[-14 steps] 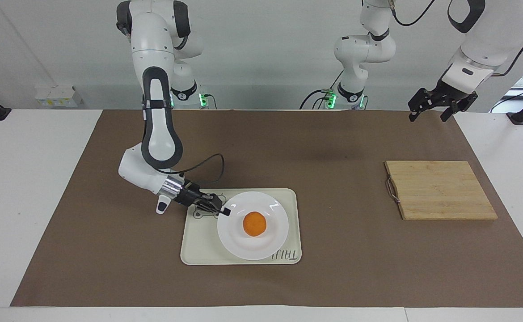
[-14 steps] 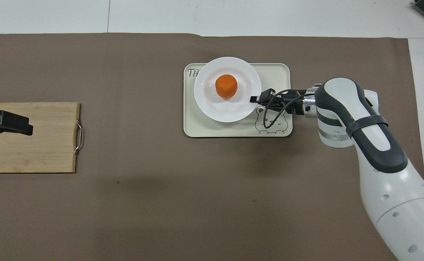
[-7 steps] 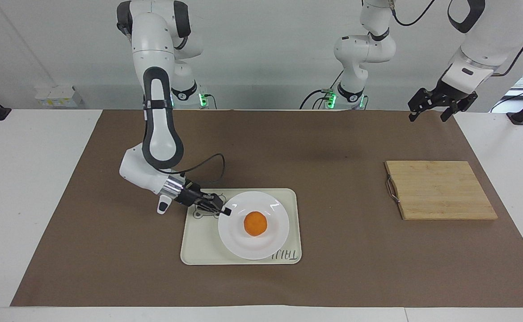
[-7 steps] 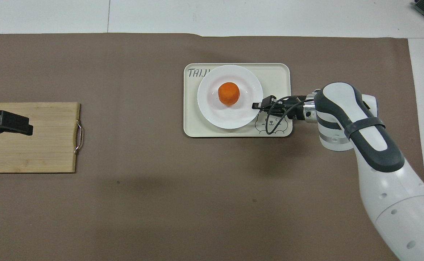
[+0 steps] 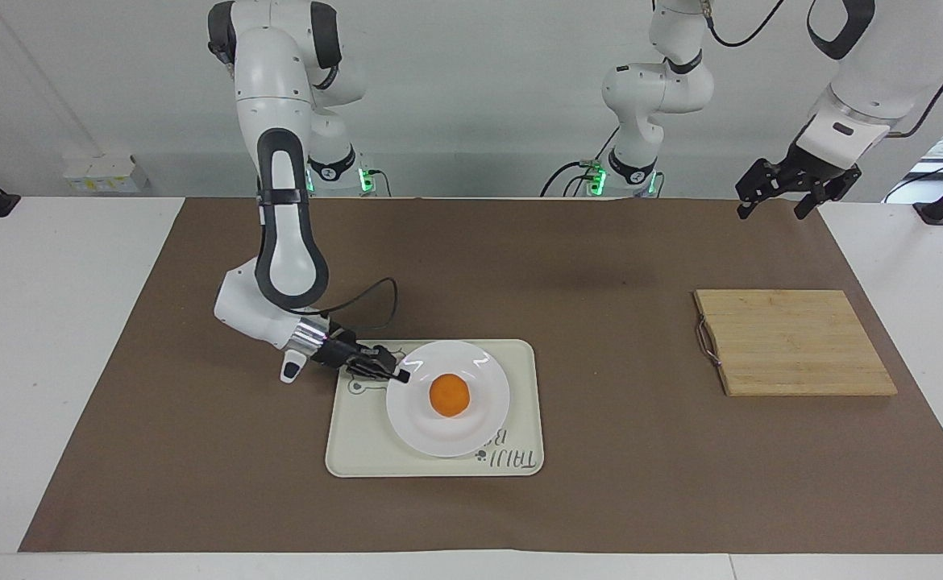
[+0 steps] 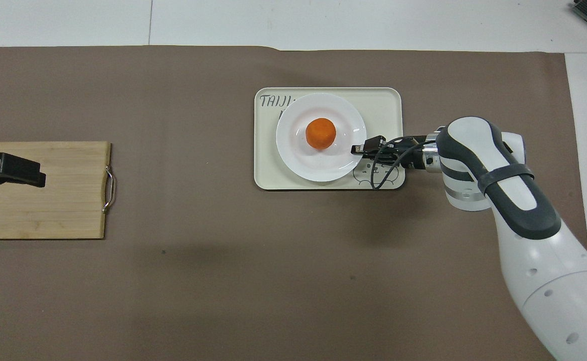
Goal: Place orange and plate with both arms
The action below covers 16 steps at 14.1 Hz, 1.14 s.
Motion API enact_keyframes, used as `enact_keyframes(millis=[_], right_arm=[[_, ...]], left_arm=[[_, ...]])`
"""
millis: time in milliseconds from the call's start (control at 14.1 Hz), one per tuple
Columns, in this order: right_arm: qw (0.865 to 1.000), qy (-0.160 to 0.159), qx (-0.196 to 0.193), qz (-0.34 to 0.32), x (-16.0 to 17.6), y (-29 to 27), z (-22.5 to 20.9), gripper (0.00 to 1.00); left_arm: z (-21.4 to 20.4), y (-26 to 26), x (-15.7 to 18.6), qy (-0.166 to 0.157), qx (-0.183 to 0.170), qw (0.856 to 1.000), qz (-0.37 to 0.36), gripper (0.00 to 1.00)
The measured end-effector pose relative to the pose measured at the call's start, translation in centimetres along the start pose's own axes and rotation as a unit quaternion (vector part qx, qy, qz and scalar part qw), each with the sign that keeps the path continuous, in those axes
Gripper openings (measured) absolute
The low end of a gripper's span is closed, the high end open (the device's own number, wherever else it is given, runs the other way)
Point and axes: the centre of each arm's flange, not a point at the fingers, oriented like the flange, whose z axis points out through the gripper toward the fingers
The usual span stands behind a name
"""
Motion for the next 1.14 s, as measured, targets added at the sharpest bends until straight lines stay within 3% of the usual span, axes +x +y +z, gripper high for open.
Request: enact_keyframes(millis=[426,497,639,780,1135], right_arm=[[0.999,0.003,-0.042,-0.031,0.7,-2.7,-4.3,0.94],[0.998,0.005,-0.05,-0.038,0.7,-3.3,-5.2,1.0],[0.995,0.003,-0.087,-0.051,0.8,-4.3,-7.2,1.0],[0.987,0.0,-0.15,-0.06,0.8,-5.7,-9.4,1.0],[0.954,0.021,-0.286,-0.088,-0.2,-10.3,-14.7,1.0]], left_arm=[[0.0,0.0,0.0,0.0,0.0,1.0,0.0,1.0],[0.0,0.0,0.0,0.0,0.0,1.0,0.0,1.0],[0.0,0.0,0.0,0.0,0.0,1.0,0.0,1.0],[0.0,0.0,0.0,0.0,0.0,1.0,0.0,1.0],[0.0,0.0,0.0,0.0,0.0,1.0,0.0,1.0]])
